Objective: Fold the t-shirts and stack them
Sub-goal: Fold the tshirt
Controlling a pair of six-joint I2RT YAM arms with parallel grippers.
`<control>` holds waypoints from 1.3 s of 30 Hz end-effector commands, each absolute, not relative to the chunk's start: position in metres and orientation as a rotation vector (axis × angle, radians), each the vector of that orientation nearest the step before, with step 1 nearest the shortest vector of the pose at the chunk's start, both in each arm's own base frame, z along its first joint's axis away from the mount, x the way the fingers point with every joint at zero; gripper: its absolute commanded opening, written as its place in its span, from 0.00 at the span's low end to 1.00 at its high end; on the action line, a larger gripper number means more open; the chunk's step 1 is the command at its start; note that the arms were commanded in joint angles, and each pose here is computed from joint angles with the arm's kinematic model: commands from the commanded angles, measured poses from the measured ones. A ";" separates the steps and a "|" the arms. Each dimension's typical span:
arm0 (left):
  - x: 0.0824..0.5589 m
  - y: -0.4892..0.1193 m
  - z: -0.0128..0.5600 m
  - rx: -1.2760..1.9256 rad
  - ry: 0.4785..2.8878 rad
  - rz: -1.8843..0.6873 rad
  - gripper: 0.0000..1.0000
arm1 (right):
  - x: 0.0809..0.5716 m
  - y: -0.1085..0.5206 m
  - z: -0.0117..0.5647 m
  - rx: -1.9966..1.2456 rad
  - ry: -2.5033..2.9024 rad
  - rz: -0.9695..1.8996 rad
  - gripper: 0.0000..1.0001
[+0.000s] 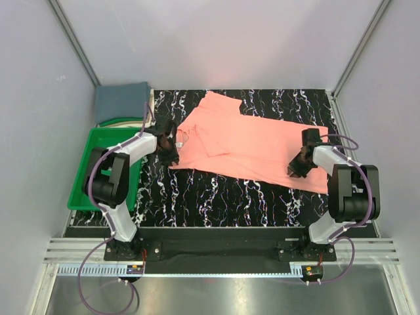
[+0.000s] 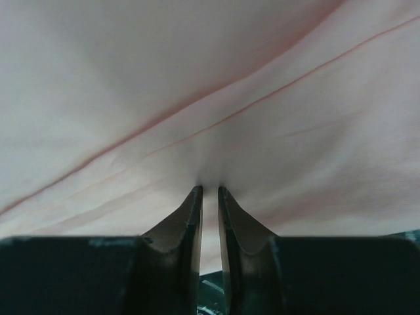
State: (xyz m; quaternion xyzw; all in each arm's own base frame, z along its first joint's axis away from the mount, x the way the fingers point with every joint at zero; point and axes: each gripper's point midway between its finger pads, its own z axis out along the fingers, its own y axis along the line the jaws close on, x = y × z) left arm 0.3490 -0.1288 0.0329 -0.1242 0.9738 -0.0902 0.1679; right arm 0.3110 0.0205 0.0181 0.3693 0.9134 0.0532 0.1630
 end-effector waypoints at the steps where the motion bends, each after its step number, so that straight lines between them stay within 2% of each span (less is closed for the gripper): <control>1: 0.353 -0.105 0.018 -0.407 2.745 -0.048 0.33 | 0.292 -0.025 0.010 1.095 2.617 -0.044 0.22; 9: 0.359 -0.097 0.018 -0.385 2.741 0.060 0.33 | 0.286 -0.035 0.008 1.084 2.632 -0.078 0.22; 14: 0.359 -0.101 0.028 -0.366 2.747 0.033 0.33 | 0.281 -0.049 0.010 1.102 2.627 -0.119 0.22; 19: 0.357 -0.110 0.078 -0.294 2.682 -0.059 0.42 | 0.289 -0.039 0.028 1.029 2.603 -0.012 0.26; 23: 0.357 -0.120 0.123 -0.197 2.645 -0.170 0.45 | 0.308 -0.029 0.076 0.905 2.463 0.043 0.31; 26: 0.360 -0.138 0.155 -0.097 2.600 -0.353 0.47 | 0.332 0.005 0.112 0.726 2.377 0.118 0.36; 28: 0.364 -0.135 0.170 -0.128 2.567 -0.453 0.48 | 0.352 0.060 0.134 0.514 2.347 0.271 0.46; 30: 0.360 -0.137 0.172 -0.167 2.562 -0.582 0.48 | 0.366 0.090 0.144 0.410 2.330 0.292 0.49; 34: 0.352 -0.137 0.175 -0.192 2.516 -0.788 0.47 | 0.389 0.173 0.154 0.132 2.281 0.288 0.47; 39: 0.350 -0.138 0.169 -0.213 2.480 -0.804 0.48 | 0.415 0.235 0.126 -0.154 2.291 0.203 0.40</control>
